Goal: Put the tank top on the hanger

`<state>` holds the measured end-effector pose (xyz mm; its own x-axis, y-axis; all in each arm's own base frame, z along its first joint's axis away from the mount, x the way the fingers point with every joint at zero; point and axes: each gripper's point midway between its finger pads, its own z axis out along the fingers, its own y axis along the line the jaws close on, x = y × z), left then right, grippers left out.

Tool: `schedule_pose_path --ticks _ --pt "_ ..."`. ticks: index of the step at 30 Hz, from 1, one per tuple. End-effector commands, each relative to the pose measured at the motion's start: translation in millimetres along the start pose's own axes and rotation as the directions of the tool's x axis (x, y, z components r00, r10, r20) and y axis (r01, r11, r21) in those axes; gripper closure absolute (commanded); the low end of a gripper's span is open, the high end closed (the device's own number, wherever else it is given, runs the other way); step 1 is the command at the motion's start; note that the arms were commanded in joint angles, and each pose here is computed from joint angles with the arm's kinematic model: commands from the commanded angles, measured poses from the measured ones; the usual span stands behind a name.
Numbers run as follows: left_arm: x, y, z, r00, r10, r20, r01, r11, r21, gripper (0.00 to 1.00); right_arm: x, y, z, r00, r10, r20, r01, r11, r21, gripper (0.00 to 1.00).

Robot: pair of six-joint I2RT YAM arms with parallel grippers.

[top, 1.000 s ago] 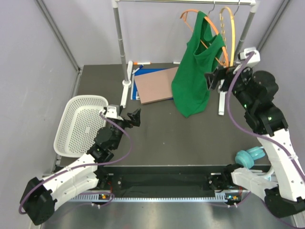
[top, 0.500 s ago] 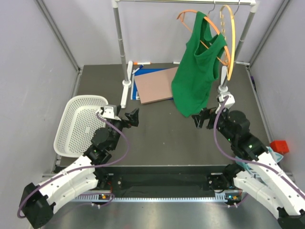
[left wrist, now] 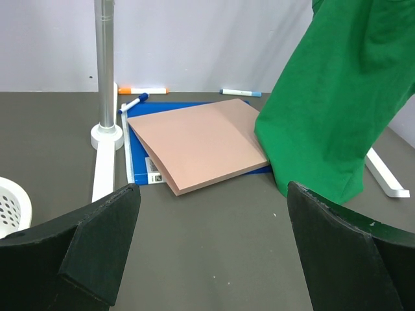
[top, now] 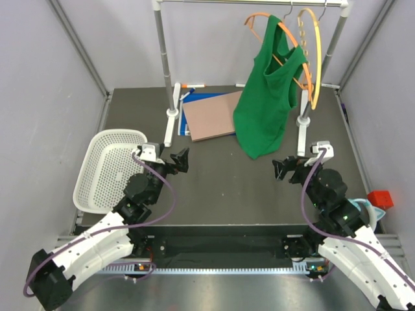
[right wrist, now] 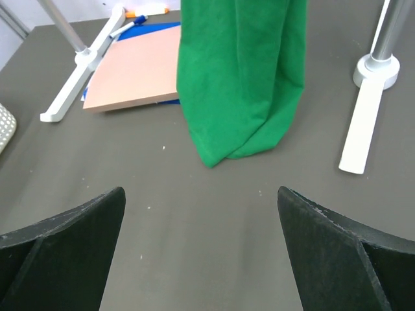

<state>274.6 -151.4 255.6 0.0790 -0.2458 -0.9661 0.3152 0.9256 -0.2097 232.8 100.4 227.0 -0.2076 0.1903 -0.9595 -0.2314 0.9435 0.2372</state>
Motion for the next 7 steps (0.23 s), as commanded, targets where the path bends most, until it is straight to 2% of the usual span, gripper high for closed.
schedule_pose_path --ticks 1,7 --pt "-22.1 -0.5 0.6 0.998 -0.009 0.063 0.009 1.0 -0.003 0.01 -2.1 -3.3 0.5 1.0 0.007 0.029 -0.007 1.0 0.019 0.0" --pt "-20.6 -2.1 1.9 0.999 0.008 0.048 -0.008 1.0 0.003 0.01 -4.6 -3.5 -0.5 0.999 0.014 0.04 -0.015 1.0 0.02 0.0"
